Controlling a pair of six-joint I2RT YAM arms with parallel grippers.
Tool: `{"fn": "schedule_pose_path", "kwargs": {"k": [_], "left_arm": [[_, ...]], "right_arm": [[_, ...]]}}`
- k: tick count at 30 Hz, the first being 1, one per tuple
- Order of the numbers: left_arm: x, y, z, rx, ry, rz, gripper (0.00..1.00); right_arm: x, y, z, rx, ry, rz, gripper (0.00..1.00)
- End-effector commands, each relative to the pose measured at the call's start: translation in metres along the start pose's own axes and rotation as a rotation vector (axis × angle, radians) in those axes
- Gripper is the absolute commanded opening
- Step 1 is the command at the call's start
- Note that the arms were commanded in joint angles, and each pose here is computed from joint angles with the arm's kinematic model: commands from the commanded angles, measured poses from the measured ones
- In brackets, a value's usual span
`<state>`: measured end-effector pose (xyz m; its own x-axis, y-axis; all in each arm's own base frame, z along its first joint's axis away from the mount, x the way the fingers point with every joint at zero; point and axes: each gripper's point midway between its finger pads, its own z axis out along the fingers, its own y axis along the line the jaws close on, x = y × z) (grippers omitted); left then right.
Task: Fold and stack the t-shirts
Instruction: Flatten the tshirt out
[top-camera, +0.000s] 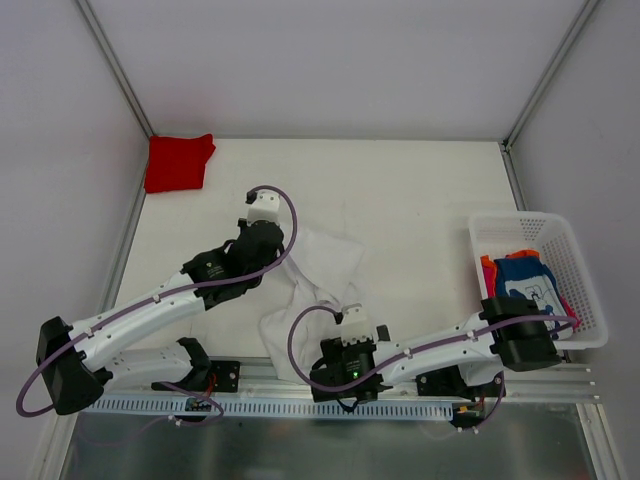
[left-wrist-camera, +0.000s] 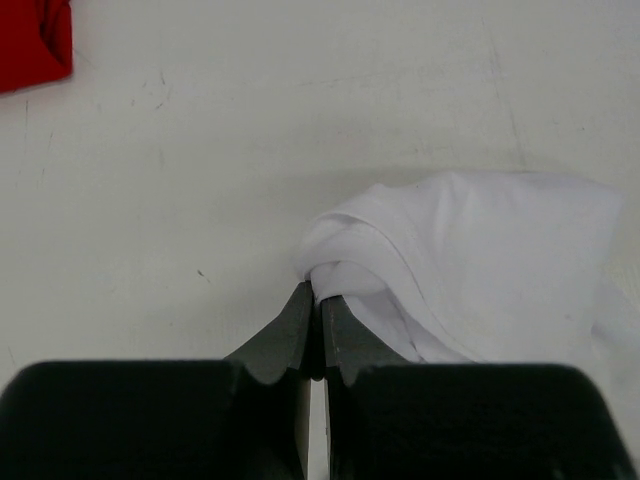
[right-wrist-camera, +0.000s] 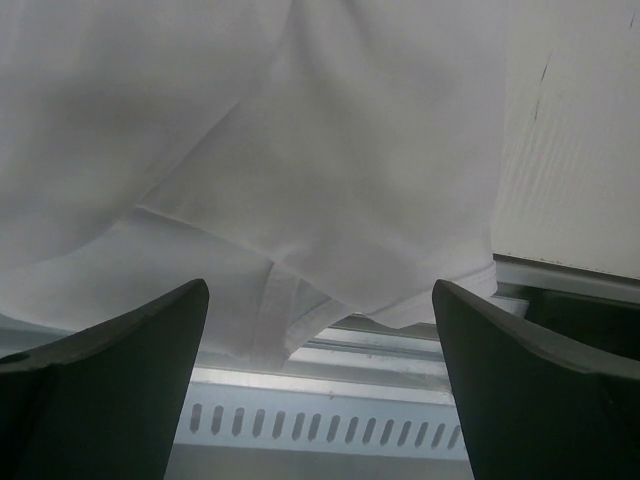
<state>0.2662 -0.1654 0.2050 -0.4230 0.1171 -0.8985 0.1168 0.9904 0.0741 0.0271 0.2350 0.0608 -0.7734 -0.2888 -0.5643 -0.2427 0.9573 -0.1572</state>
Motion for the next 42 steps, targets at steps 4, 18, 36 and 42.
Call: {"fn": "schedule_pose_path", "kwargs": {"k": [4,18,36,42], "left_arm": [[0.003,0.004,-0.004,0.012,-0.002,-0.001,0.00],[0.015,0.000,0.002,0.015,0.031,0.006,0.00],[0.029,0.001,0.006,0.008,0.049,0.013,0.00],[0.033,-0.003,0.008,0.022,0.059,0.010,0.00]], "right_arm": [[0.021,-0.009,0.027,0.018,-0.004,0.047,0.98],[0.019,-0.004,0.042,0.047,-0.014,-0.026,0.96],[-0.055,0.065,0.008,-0.004,-0.045,-0.137,1.00],[-0.047,0.078,0.018,-0.030,-0.034,-0.128,0.99]]}}
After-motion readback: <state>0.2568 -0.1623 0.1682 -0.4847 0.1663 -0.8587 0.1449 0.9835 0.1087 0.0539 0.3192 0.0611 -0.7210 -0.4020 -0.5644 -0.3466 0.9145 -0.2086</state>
